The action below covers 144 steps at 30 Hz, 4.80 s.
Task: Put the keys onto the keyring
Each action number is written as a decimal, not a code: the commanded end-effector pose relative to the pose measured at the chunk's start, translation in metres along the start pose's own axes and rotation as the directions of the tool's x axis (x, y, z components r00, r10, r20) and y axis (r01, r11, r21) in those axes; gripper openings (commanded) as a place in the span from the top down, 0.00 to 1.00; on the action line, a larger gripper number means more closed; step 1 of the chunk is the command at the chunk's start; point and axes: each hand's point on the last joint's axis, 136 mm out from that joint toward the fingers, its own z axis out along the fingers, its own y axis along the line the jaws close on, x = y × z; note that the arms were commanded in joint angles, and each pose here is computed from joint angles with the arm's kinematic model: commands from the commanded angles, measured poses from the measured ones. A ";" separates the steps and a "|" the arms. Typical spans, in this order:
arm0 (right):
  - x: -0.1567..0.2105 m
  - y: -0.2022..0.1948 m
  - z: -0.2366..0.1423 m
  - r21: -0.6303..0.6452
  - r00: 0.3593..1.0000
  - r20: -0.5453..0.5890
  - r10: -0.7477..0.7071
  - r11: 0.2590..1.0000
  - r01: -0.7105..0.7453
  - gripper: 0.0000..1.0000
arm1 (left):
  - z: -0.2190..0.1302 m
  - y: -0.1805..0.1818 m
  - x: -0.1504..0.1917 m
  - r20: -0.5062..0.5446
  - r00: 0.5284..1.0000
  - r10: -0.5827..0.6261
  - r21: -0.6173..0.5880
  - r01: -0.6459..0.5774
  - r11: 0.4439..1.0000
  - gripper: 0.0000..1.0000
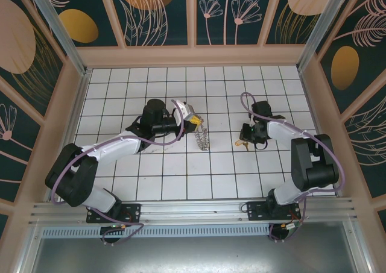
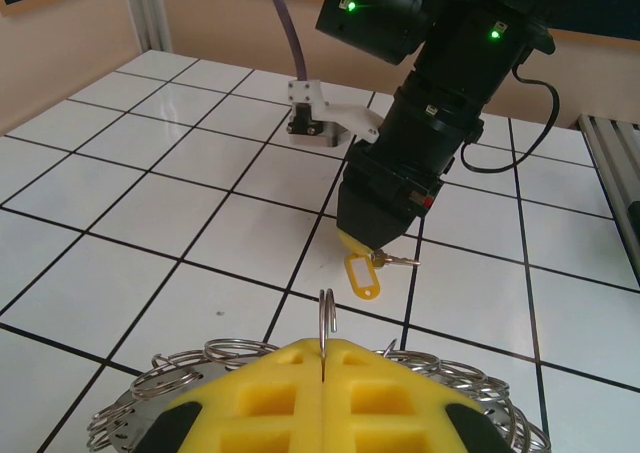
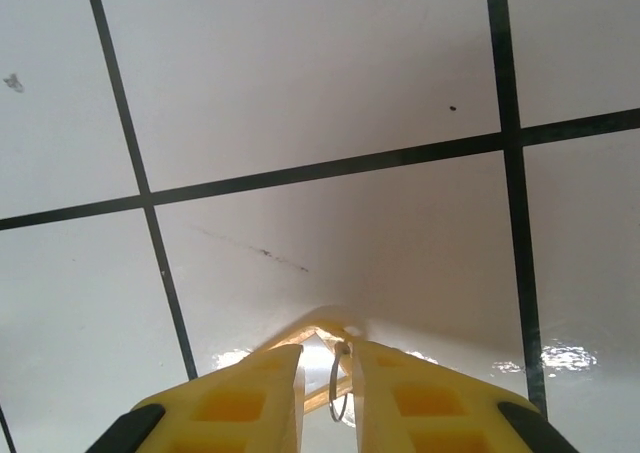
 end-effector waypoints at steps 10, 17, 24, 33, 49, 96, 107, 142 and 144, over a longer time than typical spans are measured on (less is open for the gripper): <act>0.000 -0.002 -0.001 0.051 0.999 -0.022 -0.027 0.998 0.028 0.91 | 0.002 -0.002 -0.017 0.037 0.999 0.019 0.018 -0.019 1.000 1.00; -0.005 0.008 -0.013 0.013 0.998 0.006 -0.058 0.998 0.058 0.98 | 0.003 -0.002 -0.020 0.038 0.999 0.023 0.018 -0.024 1.000 1.00; -0.021 0.034 -0.054 -0.090 0.986 0.108 -0.125 0.987 0.135 0.98 | 0.004 -0.001 -0.023 0.043 0.999 0.031 0.016 -0.032 0.999 1.00; -0.004 0.045 -0.076 -0.152 0.988 0.045 -0.148 0.977 0.153 1.00 | 0.004 -0.001 -0.023 0.049 0.998 0.033 0.020 -0.034 0.999 1.00; 0.055 0.064 -0.054 -0.255 0.941 -0.278 -0.193 0.959 0.121 1.00 | 0.004 -0.003 -0.022 0.050 0.998 0.034 0.031 -0.036 0.999 1.00; -0.049 0.067 0.014 -0.103 0.972 -0.097 -0.214 0.974 0.204 0.80 | 0.011 0.001 -0.011 0.032 0.999 0.006 0.034 -0.007 0.999 1.00; -0.038 0.065 0.020 -0.076 0.969 -0.116 -0.220 0.974 0.212 0.77 | 0.010 0.000 -0.011 0.034 0.999 0.006 0.033 -0.007 0.999 1.00; -0.023 0.064 0.029 -0.041 0.954 -0.167 -0.251 0.968 0.247 0.86 | 0.010 0.001 -0.012 0.038 0.999 0.002 0.027 -0.003 1.000 1.00; -0.023 0.063 0.030 -0.039 0.953 -0.169 -0.251 0.968 0.248 0.85 | 0.010 0.001 -0.013 0.040 0.999 0.002 0.027 -0.004 1.000 1.00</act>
